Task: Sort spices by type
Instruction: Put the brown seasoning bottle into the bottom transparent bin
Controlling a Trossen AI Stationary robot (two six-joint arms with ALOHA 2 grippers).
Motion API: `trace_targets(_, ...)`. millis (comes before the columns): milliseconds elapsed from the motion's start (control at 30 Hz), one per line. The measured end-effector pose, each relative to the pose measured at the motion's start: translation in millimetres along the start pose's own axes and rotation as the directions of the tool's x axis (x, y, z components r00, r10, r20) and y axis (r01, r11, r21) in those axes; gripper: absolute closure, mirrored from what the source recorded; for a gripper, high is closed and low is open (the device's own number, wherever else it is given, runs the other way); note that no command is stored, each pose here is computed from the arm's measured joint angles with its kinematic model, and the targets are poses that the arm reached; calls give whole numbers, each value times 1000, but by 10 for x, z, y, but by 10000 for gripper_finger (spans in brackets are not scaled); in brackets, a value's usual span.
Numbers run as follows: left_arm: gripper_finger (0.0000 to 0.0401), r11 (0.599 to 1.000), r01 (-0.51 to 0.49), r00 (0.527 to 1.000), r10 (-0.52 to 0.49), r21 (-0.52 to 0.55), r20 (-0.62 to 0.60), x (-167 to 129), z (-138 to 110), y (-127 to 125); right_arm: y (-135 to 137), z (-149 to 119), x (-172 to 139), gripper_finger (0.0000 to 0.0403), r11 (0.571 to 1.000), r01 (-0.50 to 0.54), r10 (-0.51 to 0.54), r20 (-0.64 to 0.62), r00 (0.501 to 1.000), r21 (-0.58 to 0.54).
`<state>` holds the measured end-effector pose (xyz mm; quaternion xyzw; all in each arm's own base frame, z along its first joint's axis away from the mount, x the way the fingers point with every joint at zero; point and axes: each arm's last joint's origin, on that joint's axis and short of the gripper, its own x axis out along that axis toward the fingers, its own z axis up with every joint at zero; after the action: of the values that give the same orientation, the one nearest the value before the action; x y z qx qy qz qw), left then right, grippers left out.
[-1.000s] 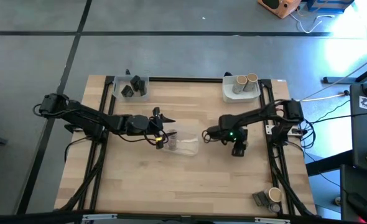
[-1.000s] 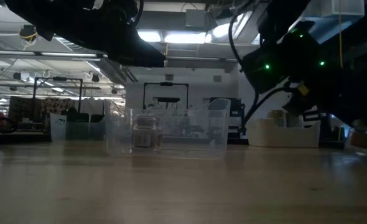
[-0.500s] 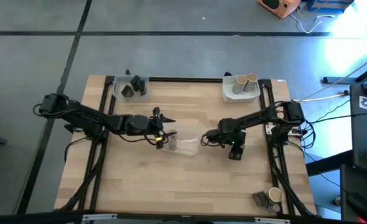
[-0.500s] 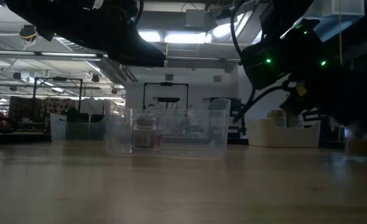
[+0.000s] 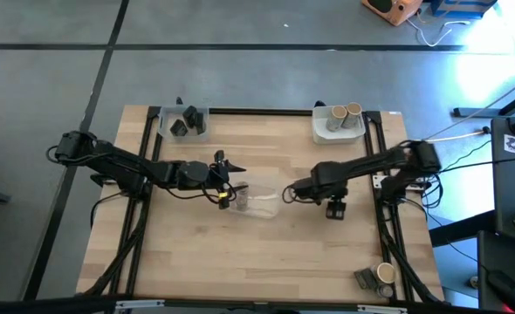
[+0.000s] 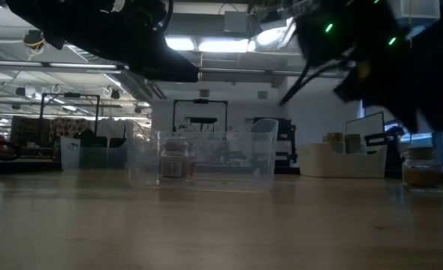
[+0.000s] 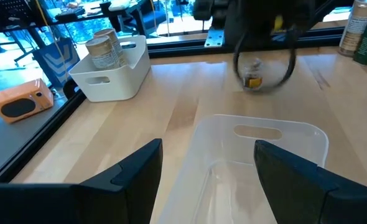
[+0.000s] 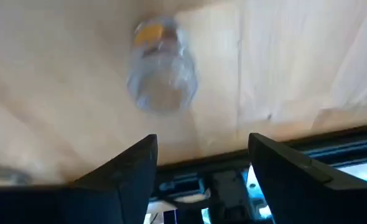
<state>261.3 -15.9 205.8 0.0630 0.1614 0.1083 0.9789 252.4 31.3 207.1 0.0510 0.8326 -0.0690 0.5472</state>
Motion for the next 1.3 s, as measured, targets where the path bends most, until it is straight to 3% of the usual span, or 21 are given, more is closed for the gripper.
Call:
trace_targets(67, 164, 1000, 2, 1000, -2, -3, -1, -1, -2, -5, -5, -157, -67, 151, 999, -35, 35, 48, 998, -4)
trace_targets(200, 164, 1000, 2, 1000, -2, -4, -1, -1, -1, -5, -18, -420, -146, 151, 998, -44, 28, 264, 964, 55)
trace_targets(333, 164, 1000, 2, 1000, -2, -6, 0, -1, -1, -5, 12, -634, -99, 150, 994, -77, 24, 504, 863, 83)
trace_targets(433, 164, 1000, 1, 1000, -1, -7, 1, 0, 1, -4, 15, -768, -17, 150, 989, -93, 8, 598, 801, 111)
trace_targets(733, 164, 1000, 0, 1000, 0, -13, 17, 0, 17, -1, 16, -778, 7, 150, 985, -123, 13, 666, 746, 118)
trace_targets(1067, 164, 1000, -3, 998, 4, -9, 57, -1, 57, 4, 12, -774, 6, 150, 984, -120, -1, 671, 741, 134)
trace_targets(1300, 164, 995, -4, 998, 11, -102, 67, 3, 66, 20, 1, -778, 10, 150, 989, -73, -31, 673, 739, 125)
